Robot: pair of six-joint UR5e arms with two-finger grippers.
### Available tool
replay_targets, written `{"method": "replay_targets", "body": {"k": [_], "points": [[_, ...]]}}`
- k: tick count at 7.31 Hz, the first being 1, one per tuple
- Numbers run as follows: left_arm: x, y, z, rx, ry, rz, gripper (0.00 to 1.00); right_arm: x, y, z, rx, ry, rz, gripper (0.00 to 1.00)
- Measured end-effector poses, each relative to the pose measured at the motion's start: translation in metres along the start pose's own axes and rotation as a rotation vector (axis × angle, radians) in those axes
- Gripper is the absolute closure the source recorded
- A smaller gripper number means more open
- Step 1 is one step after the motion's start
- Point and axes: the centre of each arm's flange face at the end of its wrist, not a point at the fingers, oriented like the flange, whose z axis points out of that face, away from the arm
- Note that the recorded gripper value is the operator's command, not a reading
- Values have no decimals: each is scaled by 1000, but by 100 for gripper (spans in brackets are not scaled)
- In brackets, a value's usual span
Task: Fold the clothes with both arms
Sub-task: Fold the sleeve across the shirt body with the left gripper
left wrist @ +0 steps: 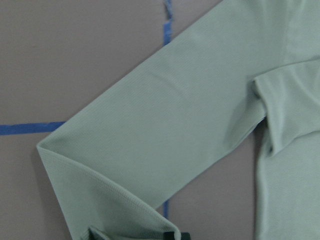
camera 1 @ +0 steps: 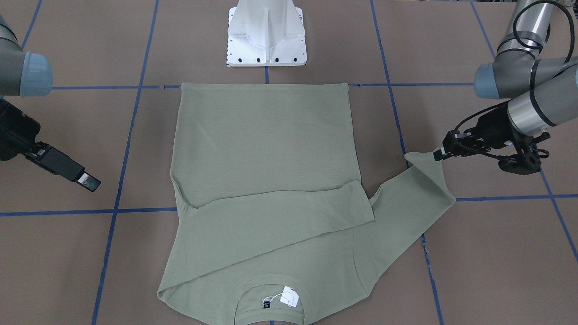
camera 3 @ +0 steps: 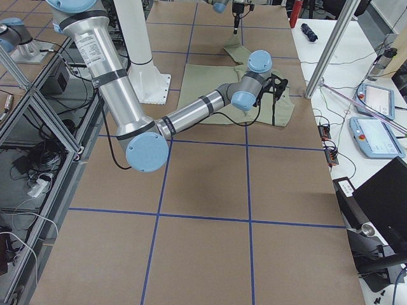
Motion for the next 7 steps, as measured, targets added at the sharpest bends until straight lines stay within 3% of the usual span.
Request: {"method": "replay_targets", "body": {"k": [2,4,5,7], "points": [[110,-23,-4,33,69,-66,100,18,-9,-9,18,8,5,0],[214,-29,12,109,115,-59,100,41,-24,-25,51,17,8,0],[253,-25,40,160,125,-41,100,53,-31,-34,67,22,1,0],[318,-12,146,280,161,0,100,71,-39,-42,91,36,-11,0]]}}
